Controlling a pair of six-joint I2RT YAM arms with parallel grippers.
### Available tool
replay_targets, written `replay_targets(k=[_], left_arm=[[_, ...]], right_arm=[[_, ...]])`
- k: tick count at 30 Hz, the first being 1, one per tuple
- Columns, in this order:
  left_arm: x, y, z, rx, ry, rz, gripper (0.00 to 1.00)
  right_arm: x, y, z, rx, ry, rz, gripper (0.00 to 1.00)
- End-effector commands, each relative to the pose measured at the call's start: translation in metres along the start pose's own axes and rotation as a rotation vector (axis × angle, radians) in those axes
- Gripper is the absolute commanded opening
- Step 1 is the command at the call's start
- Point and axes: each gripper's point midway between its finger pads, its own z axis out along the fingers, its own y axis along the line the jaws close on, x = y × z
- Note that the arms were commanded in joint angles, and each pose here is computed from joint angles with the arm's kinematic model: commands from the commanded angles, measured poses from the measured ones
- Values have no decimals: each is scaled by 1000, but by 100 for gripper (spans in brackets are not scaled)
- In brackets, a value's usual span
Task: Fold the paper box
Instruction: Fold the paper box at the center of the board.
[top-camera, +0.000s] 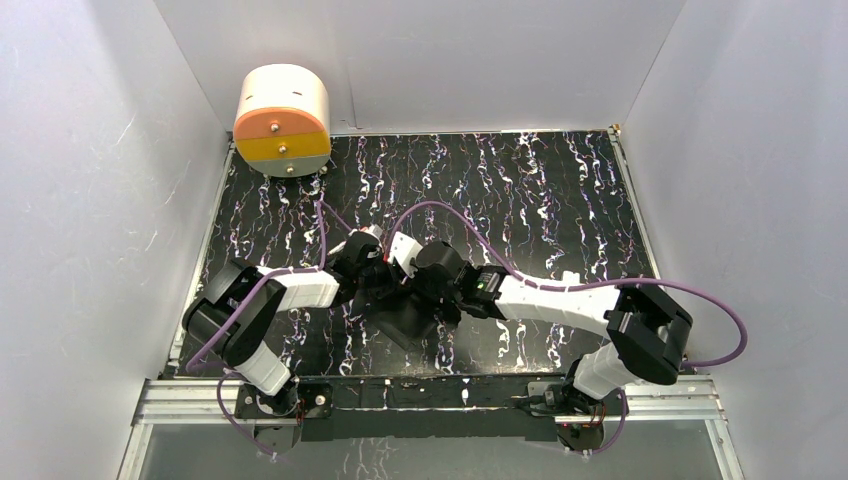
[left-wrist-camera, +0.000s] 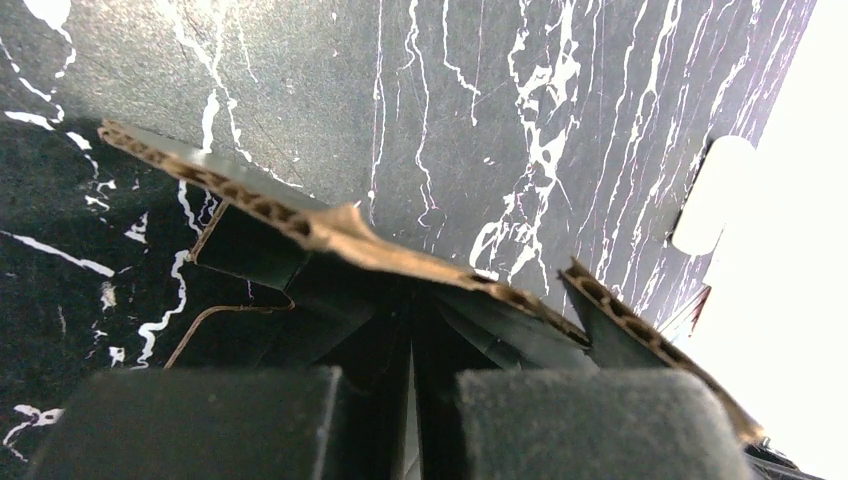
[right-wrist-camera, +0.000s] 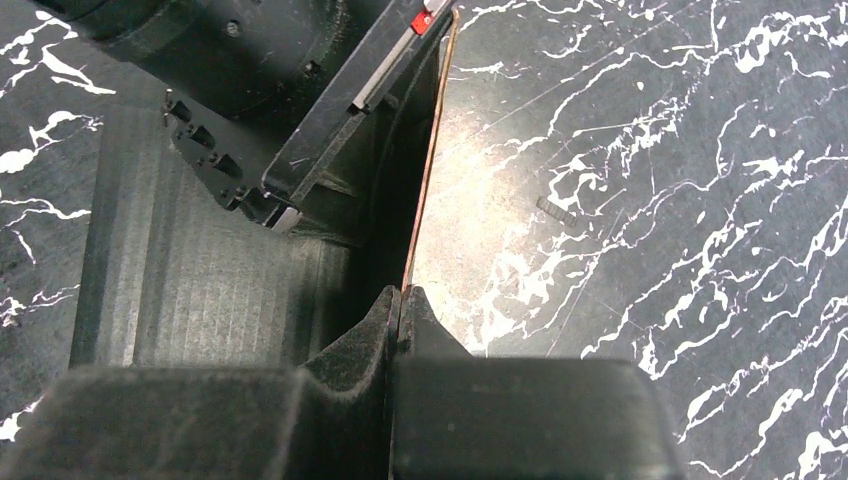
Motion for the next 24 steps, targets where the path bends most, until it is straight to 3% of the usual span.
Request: replay_targets(k=[1,12,24], left_arm=[[-9,0,-6,-12,-55,20,0],[-7,1,-47,-42,-86,45,3],[13,19,-32,-53,-24,-1,2]], right_arm=[[-24,-2,-6,50,-60,32,0],[-32,-39,-9,190,-51,-43,0],[-57,-38,-9,154,-115,-46,0]])
